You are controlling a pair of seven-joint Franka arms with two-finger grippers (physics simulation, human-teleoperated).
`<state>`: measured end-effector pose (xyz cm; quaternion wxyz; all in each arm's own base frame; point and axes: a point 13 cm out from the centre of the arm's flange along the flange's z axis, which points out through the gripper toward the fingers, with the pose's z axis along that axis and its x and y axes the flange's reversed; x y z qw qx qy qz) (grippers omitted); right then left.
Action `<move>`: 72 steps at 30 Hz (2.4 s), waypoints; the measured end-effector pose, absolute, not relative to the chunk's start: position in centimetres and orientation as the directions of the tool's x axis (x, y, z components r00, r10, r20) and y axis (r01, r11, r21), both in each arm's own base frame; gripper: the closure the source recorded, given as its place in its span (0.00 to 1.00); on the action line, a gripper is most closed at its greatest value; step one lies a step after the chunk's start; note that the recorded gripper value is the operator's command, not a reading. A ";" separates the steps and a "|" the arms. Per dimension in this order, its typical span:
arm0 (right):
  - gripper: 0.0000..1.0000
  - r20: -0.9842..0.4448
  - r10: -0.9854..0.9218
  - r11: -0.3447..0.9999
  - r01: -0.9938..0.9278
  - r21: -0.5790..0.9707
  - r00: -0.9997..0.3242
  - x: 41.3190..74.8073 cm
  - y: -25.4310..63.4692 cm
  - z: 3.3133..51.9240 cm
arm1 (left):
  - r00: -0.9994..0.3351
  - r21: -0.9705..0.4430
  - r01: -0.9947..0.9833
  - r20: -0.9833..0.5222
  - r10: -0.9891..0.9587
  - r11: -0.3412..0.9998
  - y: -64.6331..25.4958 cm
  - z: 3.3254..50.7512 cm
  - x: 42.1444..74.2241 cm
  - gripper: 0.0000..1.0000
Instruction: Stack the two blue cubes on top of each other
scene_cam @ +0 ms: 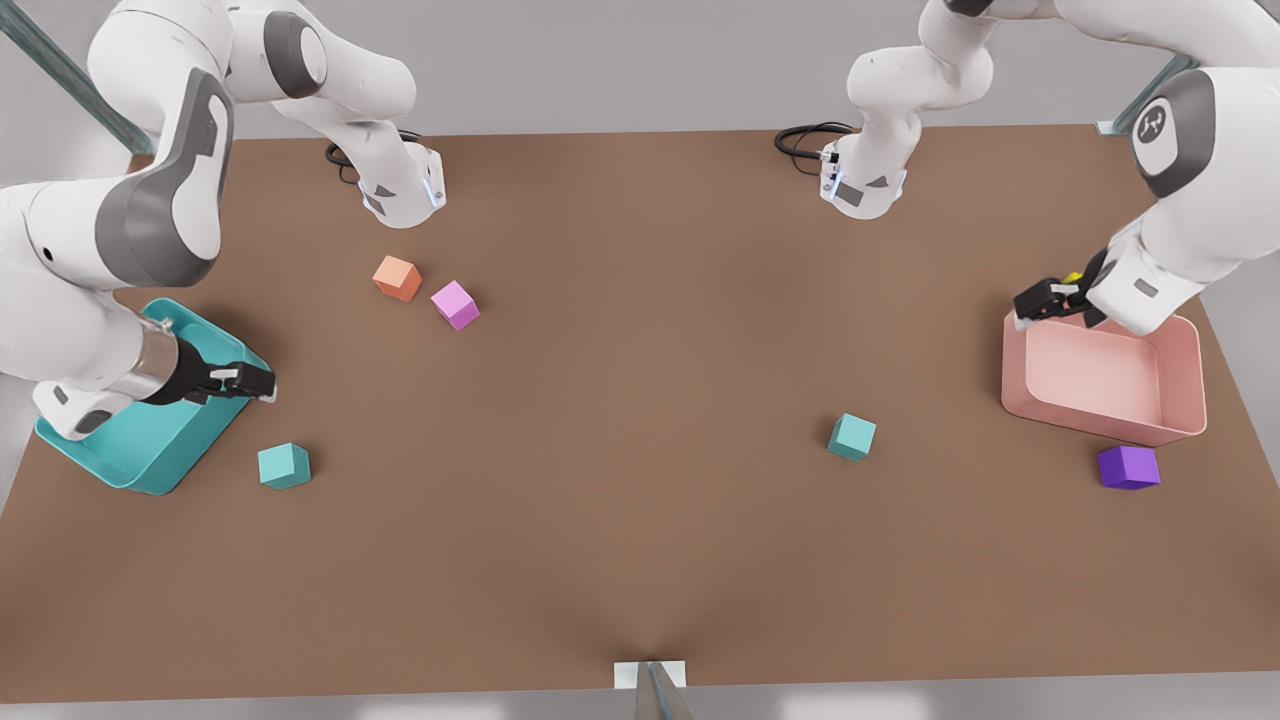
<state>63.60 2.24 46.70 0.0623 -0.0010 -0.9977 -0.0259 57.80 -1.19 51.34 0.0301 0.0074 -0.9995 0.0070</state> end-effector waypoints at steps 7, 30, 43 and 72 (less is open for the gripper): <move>0.00 0.253 0.020 0.999 0.030 0.034 -0.967 59.0 1.1 30.0 | -0.976 -0.045 0.071 0.202 0.078 0.996 -7.2 40.4 60.1 0.00; 0.00 0.160 -0.234 0.968 -0.245 -0.055 -0.959 64.2 -12.9 16.5 | -0.978 -0.048 0.112 0.172 0.119 0.993 -10.4 34.2 62.7 0.00; 0.00 0.176 -0.467 0.877 -0.480 -0.032 -0.866 64.2 -14.7 10.3 | -0.971 -0.012 0.113 0.209 0.113 0.994 -9.5 32.7 61.7 0.00; 0.21 0.209 -0.366 0.930 -0.349 0.114 -0.907 59.9 -12.3 4.8 | -0.960 0.037 0.155 0.243 0.141 0.987 -9.2 29.9 61.8 0.00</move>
